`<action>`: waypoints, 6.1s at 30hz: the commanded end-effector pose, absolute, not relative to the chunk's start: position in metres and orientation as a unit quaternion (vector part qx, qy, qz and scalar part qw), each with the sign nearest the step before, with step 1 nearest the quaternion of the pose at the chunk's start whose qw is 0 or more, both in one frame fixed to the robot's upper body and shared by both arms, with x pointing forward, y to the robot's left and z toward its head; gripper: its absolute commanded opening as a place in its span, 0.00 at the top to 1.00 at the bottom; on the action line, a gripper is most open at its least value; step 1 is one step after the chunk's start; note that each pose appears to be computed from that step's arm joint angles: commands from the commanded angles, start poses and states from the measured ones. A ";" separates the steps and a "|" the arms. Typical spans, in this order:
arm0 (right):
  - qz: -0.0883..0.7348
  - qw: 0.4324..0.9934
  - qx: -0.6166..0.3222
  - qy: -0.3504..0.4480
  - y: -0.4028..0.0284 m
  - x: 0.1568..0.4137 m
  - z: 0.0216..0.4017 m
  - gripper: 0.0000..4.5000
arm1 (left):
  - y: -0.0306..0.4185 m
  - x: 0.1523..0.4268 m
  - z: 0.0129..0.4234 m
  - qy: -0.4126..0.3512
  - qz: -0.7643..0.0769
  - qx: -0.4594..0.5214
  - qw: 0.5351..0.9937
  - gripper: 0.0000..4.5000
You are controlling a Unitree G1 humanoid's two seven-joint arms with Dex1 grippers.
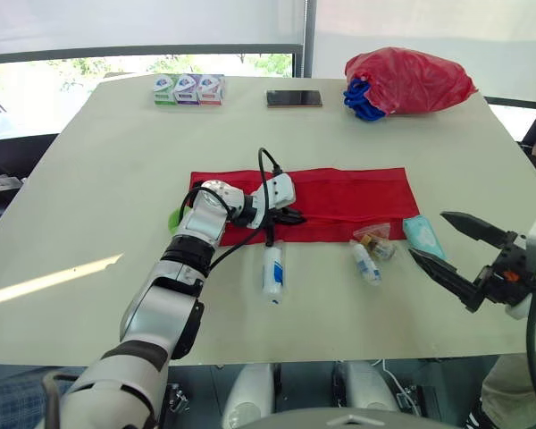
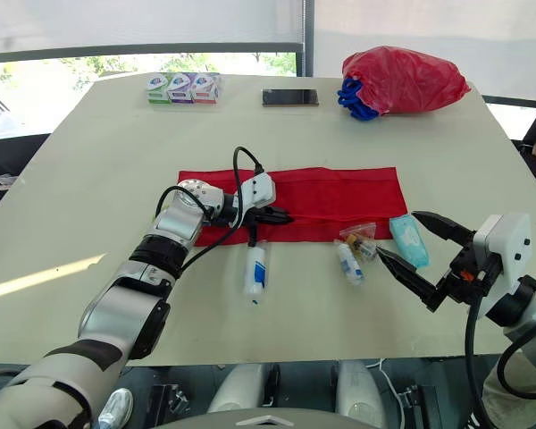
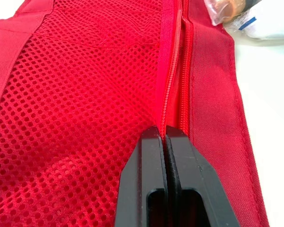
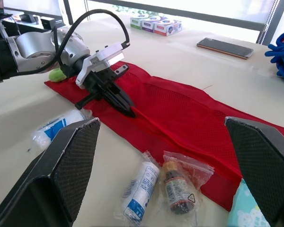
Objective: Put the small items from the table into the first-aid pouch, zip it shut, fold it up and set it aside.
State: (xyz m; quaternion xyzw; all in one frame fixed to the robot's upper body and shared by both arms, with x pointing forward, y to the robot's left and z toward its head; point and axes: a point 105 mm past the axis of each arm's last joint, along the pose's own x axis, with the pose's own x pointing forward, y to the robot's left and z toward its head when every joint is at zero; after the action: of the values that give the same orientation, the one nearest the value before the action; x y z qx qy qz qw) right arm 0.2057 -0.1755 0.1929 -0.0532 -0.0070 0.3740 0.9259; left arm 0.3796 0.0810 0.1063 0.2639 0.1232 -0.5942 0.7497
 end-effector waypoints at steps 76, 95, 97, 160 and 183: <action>0.521 0.847 -0.100 -0.028 -0.156 0.193 0.210 0.00 | 0.138 0.308 0.097 0.122 -0.739 0.288 0.597 0.57; 0.526 0.845 -0.087 -0.029 -0.151 0.193 0.203 0.00 | 0.149 0.293 0.119 0.136 -0.660 0.216 0.707 0.99; 0.528 0.845 -0.085 -0.029 -0.150 0.193 0.202 0.00 | 0.153 0.292 0.116 0.150 -0.627 0.210 0.735 0.99; 0.523 0.833 -0.179 0.013 -0.101 0.239 0.183 0.00 | 0.070 0.301 0.160 0.011 -0.733 0.263 0.627 0.94; 0.532 0.806 -0.254 0.043 -0.086 0.254 0.163 0.95 | 0.054 0.312 0.166 0.003 -0.724 0.259 0.639 0.94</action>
State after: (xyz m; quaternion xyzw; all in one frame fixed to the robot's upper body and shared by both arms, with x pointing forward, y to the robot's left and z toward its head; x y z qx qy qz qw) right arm 0.2564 -0.0841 0.1555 -0.2392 0.0578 0.5335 0.8092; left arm 0.3040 0.0491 0.1479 0.2479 0.0315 -0.7370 0.6281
